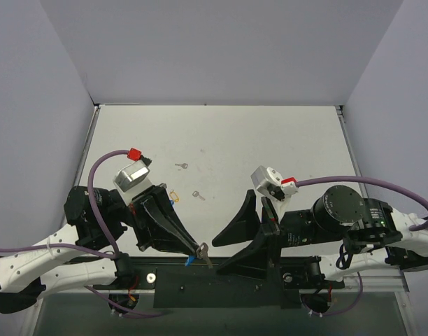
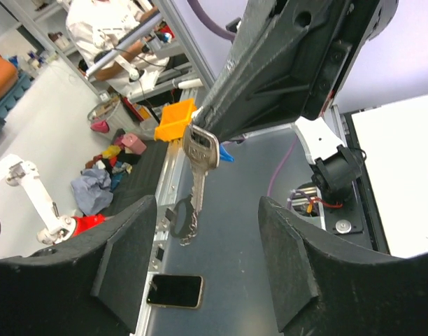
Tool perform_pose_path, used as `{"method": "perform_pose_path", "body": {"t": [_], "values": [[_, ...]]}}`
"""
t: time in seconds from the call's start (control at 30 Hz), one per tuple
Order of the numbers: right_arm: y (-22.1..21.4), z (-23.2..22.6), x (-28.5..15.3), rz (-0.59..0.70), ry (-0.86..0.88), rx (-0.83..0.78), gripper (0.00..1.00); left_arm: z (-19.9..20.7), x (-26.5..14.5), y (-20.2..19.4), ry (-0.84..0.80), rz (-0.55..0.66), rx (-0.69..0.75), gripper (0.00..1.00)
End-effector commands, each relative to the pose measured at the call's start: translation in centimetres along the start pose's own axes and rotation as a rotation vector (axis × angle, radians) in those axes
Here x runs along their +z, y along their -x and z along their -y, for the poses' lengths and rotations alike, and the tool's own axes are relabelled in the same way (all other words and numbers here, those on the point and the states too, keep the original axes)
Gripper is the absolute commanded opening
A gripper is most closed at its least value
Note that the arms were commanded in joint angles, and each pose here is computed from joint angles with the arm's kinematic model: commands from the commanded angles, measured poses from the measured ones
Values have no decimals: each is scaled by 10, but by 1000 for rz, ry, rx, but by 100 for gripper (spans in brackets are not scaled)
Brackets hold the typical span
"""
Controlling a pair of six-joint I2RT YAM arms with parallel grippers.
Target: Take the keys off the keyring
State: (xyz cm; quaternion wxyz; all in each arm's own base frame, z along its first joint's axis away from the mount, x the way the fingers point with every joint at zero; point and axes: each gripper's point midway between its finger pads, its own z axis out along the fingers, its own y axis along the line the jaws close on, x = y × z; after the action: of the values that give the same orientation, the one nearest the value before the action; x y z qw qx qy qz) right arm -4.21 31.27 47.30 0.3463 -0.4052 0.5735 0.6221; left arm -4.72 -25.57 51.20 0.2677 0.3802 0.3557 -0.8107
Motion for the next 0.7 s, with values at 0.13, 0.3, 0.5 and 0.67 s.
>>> {"method": "perform_pose_path", "body": {"t": [0.13,0.3,0.5,0.67], "values": [[44,-25,4,137,112,31,50,10,0,7,-25,21,53,0],[42,-27,15,128,130,48,45,6,-1,7,-3,27,59,0],[44,-30,22,132,146,68,34,-2,-3,5,42,23,62,0],[43,-28,26,134,138,77,16,-6,-4,1,69,9,62,0]]}}
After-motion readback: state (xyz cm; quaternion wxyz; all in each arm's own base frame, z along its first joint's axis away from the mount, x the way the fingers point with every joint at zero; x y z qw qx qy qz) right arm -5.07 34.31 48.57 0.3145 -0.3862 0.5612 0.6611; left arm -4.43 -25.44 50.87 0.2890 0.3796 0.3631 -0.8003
